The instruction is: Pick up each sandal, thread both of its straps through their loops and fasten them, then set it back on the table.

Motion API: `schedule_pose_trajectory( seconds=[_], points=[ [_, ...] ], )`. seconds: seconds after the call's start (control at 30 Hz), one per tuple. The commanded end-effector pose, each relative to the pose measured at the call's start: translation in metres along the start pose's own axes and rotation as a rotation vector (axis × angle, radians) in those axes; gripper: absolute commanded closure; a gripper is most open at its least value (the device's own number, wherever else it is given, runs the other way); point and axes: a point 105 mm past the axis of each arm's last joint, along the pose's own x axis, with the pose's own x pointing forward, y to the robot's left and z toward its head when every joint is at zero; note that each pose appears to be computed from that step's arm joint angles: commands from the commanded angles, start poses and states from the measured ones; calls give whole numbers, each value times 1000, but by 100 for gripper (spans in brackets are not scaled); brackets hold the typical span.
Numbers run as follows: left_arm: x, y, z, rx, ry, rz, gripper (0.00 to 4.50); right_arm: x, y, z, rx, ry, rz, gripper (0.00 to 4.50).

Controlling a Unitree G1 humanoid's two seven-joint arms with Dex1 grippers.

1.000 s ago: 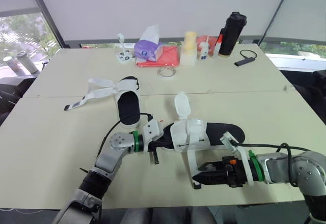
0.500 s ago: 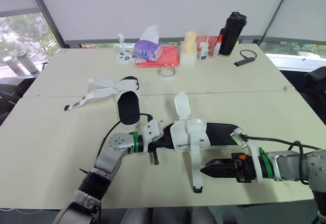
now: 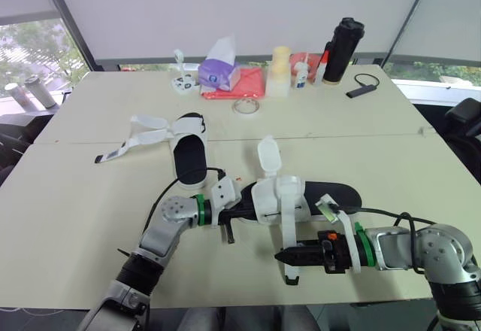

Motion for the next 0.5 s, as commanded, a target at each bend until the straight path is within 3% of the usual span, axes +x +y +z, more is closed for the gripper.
schedule_pose_trajectory(
  seconds=[0.03, 0.13, 0.5],
  points=[
    [1, -9, -22, -54, 77, -24, 450, 4, 10, 2, -36, 6, 37, 299],
    [2, -9, -22, -54, 76, -22, 450, 3, 11, 2, -51, 13, 34, 446],
    [3, -8, -20, -50, 72, -19, 450, -24, 42, 48, -289, -28, 19, 446]
  ],
)
